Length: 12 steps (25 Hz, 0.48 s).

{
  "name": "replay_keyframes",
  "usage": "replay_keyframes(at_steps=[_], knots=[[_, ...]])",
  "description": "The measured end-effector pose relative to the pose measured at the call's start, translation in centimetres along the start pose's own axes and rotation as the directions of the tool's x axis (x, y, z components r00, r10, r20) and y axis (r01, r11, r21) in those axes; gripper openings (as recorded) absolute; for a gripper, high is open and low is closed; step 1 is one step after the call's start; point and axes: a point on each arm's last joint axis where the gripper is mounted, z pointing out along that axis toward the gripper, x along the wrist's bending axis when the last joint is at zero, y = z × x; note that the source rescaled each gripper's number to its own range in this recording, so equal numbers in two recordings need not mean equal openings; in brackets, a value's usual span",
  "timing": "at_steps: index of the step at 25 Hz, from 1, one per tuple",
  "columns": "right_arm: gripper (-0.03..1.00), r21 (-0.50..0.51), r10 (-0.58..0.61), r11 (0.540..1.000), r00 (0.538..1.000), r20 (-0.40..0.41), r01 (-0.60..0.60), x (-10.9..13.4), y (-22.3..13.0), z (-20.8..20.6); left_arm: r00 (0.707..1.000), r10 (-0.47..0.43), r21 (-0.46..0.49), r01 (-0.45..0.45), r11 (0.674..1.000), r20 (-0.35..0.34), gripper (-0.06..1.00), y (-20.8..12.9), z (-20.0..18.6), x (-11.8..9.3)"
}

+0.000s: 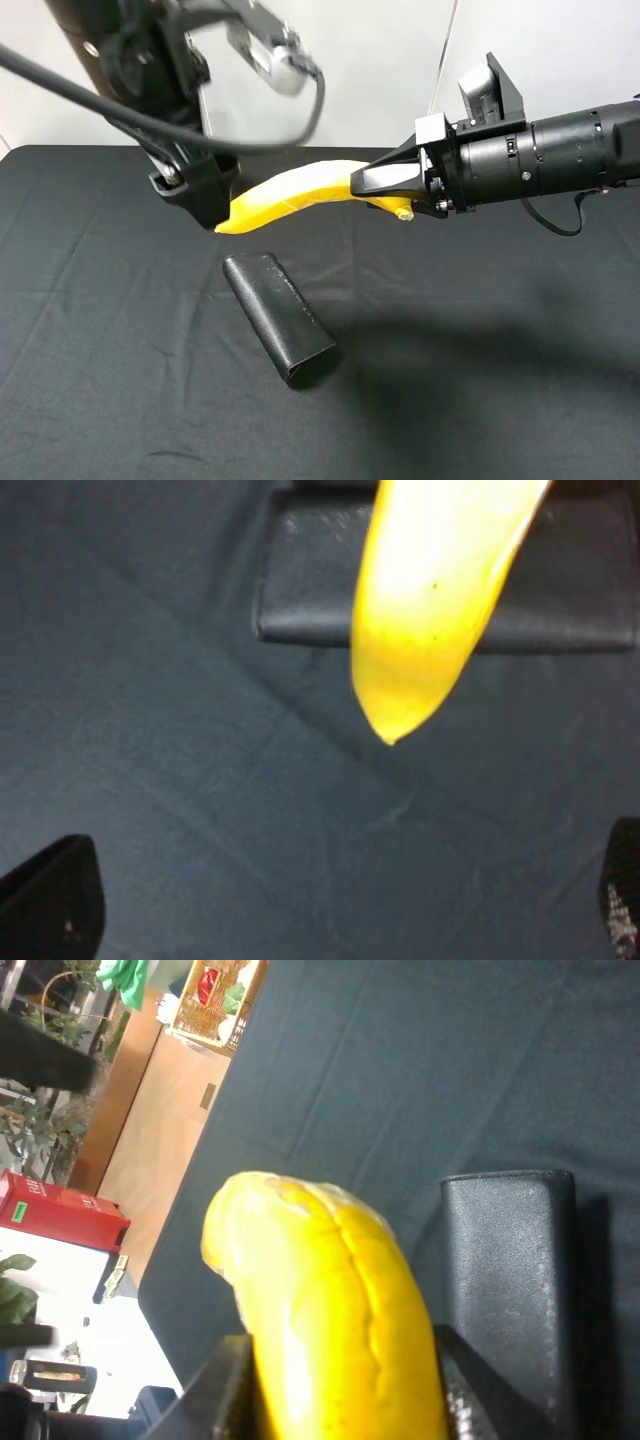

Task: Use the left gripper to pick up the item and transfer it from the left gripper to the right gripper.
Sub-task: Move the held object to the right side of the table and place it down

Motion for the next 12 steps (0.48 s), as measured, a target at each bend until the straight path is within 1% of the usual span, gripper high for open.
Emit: replay_keyframes(at_steps=[5,8,12], knots=[[0.04,-0.01,0.0,1.0,1.0,0.024,0.0,-0.2,0.1,0.0,0.997,-0.072,-0.123,0.068,0.99,-0.026,1.0,-2.1,-4.2,-0.2],[0.04,-0.013,0.0,1.0,0.999,0.032,0.0,-0.3,0.1,0.0,0.992,-0.118,-0.218,0.108,0.97,-0.036,1.0,-4.0,-7.1,-0.5],[0.04,-0.014,0.0,1.0,0.999,0.036,0.0,-0.3,0.1,0.0,0.985,-0.17,-0.302,0.152,0.941,-0.034,1.0,-7.3,-9.6,-1.2]])
